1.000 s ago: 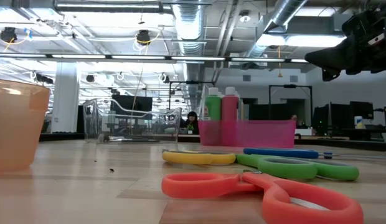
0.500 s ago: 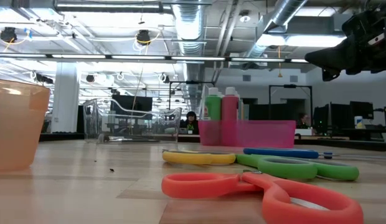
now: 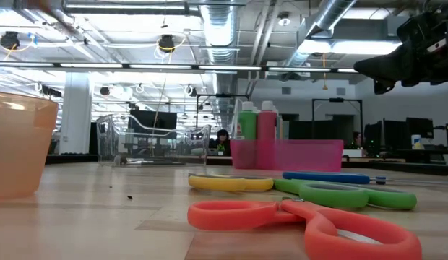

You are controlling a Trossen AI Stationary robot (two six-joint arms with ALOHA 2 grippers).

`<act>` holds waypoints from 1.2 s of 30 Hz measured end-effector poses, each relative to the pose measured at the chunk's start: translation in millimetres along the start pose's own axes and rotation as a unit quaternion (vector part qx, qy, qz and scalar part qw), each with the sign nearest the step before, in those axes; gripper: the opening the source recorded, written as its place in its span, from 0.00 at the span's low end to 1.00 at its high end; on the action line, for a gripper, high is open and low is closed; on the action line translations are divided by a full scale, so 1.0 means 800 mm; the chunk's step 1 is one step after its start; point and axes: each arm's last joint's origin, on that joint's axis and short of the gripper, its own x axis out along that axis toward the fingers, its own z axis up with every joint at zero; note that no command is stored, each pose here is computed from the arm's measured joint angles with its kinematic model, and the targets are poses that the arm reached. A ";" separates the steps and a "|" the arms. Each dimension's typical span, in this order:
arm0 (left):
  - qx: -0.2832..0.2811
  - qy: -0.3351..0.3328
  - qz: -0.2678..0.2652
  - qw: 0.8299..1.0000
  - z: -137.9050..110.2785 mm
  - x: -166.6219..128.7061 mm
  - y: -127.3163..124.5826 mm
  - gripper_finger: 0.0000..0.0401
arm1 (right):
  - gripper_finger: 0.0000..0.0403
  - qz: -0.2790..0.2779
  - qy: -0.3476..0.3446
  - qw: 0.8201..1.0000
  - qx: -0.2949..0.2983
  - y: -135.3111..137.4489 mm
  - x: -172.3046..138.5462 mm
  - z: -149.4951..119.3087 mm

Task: Pick & Place Paint Supplies
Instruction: Put the black scissors into the orange bin

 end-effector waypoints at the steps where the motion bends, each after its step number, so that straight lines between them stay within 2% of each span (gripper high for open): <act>1: 0.003 0.005 0.014 1.000 -0.002 0.003 0.002 0.04 | 0.00 0.000 0.000 1.000 0.000 0.000 0.000 0.000; 8: 0.026 0.014 0.127 0.991 -0.007 0.009 0.024 0.04 | 0.00 0.000 0.000 1.000 0.000 0.000 0.000 0.000; 11: 0.034 0.011 0.158 0.987 -0.009 0.011 0.031 0.04 | 0.00 0.000 0.000 1.000 0.000 0.000 0.000 0.000; 20: 0.094 -0.009 0.212 0.973 -0.031 0.034 0.048 0.04 | 0.00 0.000 0.000 1.000 0.000 0.000 0.000 0.000; 28: 0.143 -0.039 0.257 0.955 -0.047 0.074 0.057 0.04 | 0.00 0.000 0.000 1.000 0.000 0.000 0.000 0.000; 31: 0.159 -0.052 0.278 0.946 -0.046 0.093 0.064 0.04 | 0.00 0.000 0.000 1.000 0.000 0.000 0.000 0.000; 36: 0.154 -0.047 0.281 0.946 -0.038 0.123 0.079 0.04 | 0.00 0.000 0.000 1.000 0.000 0.000 0.000 0.000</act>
